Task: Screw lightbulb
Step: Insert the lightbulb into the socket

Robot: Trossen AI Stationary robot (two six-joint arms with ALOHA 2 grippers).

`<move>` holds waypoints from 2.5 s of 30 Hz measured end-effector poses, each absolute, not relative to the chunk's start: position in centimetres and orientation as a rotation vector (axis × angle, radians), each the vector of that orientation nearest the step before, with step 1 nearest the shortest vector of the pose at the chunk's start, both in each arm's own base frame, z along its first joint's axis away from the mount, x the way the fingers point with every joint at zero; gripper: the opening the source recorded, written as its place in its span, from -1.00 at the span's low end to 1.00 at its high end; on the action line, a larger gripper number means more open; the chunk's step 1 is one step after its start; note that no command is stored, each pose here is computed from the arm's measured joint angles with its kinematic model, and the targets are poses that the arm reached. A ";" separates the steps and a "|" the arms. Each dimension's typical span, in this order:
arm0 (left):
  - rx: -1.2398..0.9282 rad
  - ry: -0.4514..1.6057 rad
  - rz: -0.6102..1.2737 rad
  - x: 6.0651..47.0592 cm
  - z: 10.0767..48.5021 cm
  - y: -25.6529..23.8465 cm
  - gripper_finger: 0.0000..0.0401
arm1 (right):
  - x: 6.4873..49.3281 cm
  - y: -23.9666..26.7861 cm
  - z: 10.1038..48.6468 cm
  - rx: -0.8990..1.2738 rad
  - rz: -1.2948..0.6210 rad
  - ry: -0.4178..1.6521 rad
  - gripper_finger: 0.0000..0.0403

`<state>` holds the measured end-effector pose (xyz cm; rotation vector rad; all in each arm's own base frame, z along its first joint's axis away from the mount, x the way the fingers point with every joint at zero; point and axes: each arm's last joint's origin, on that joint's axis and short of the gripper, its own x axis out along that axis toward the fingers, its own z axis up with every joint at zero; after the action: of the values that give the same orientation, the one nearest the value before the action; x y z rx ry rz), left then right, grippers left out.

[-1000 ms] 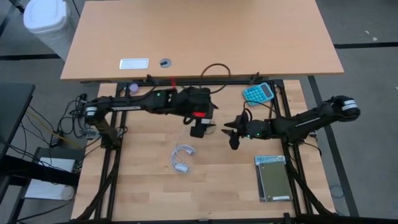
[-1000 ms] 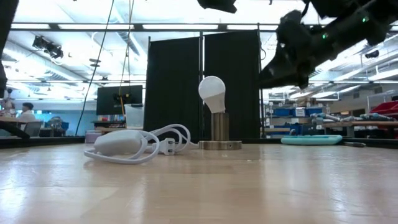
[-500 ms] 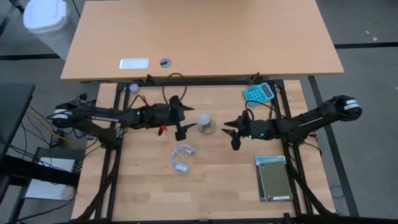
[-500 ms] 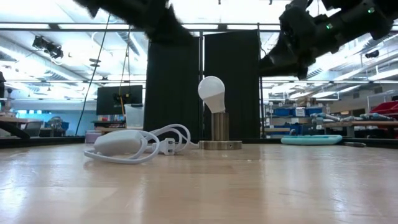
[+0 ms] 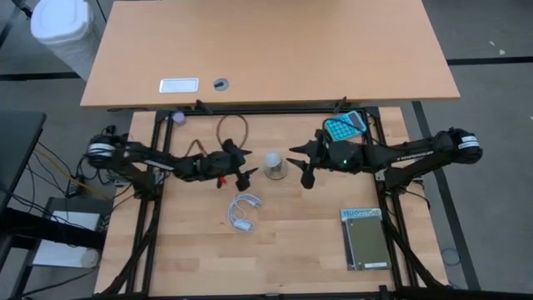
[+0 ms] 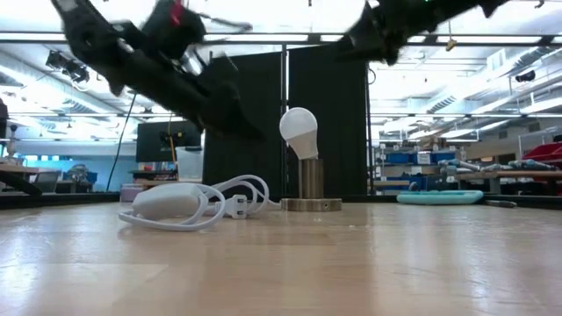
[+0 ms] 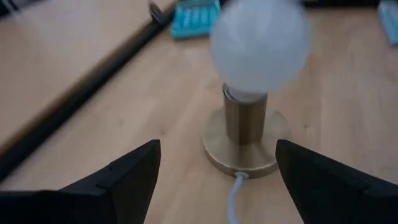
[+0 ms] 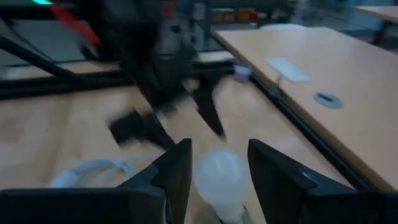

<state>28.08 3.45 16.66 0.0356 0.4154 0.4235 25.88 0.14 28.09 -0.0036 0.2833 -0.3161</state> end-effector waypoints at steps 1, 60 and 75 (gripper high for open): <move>0.029 0.425 0.406 28.5 16.2 3.6 0.61 | 26.1 -0.1 28.5 0.000 -0.294 0.288 -0.21; 0.019 0.236 0.238 36.5 8.2 5.4 0.03 | 30.0 -1.6 29.2 -0.033 -0.193 0.653 0.23; 0.005 0.242 0.107 36.9 8.1 0.4 0.03 | 30.2 5.1 29.3 -0.084 -0.109 0.764 0.22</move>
<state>36.86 0.42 8.12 0.0053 0.2419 0.1073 30.20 5.14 29.27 -0.0842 0.7640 -0.1088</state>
